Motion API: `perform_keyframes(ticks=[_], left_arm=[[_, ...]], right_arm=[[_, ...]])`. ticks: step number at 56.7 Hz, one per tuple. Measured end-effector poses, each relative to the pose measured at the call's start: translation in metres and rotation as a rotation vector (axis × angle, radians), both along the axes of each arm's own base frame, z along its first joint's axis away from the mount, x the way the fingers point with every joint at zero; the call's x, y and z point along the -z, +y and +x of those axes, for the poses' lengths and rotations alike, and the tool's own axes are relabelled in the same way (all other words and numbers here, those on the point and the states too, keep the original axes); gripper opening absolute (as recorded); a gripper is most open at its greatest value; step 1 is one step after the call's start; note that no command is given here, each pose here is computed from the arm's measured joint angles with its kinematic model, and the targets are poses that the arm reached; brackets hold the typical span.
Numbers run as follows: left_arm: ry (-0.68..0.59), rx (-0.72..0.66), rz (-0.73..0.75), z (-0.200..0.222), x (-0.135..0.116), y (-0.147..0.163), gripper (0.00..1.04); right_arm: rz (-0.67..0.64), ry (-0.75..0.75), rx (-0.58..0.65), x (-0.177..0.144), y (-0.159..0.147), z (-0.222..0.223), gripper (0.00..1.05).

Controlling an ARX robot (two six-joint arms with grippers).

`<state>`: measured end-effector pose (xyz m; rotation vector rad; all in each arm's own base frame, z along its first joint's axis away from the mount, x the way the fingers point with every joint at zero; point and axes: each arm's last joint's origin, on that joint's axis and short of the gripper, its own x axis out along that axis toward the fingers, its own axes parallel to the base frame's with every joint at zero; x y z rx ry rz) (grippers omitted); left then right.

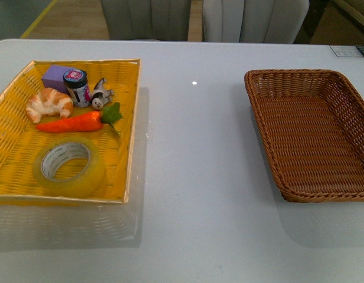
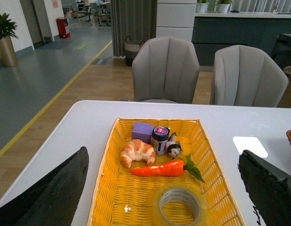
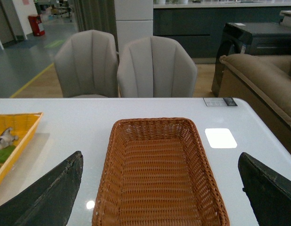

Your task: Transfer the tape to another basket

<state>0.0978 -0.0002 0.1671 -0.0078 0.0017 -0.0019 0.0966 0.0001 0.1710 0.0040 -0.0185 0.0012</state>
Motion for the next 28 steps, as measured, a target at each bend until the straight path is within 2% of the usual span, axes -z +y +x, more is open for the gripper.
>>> perform_keyframes(ticks=[28], left_arm=[[0.0, 0.0, 0.0, 0.0, 0.0, 0.0, 0.96]], right_arm=[[0.0, 0.0, 0.0, -0.0001, 0.0, 0.0, 0.96]])
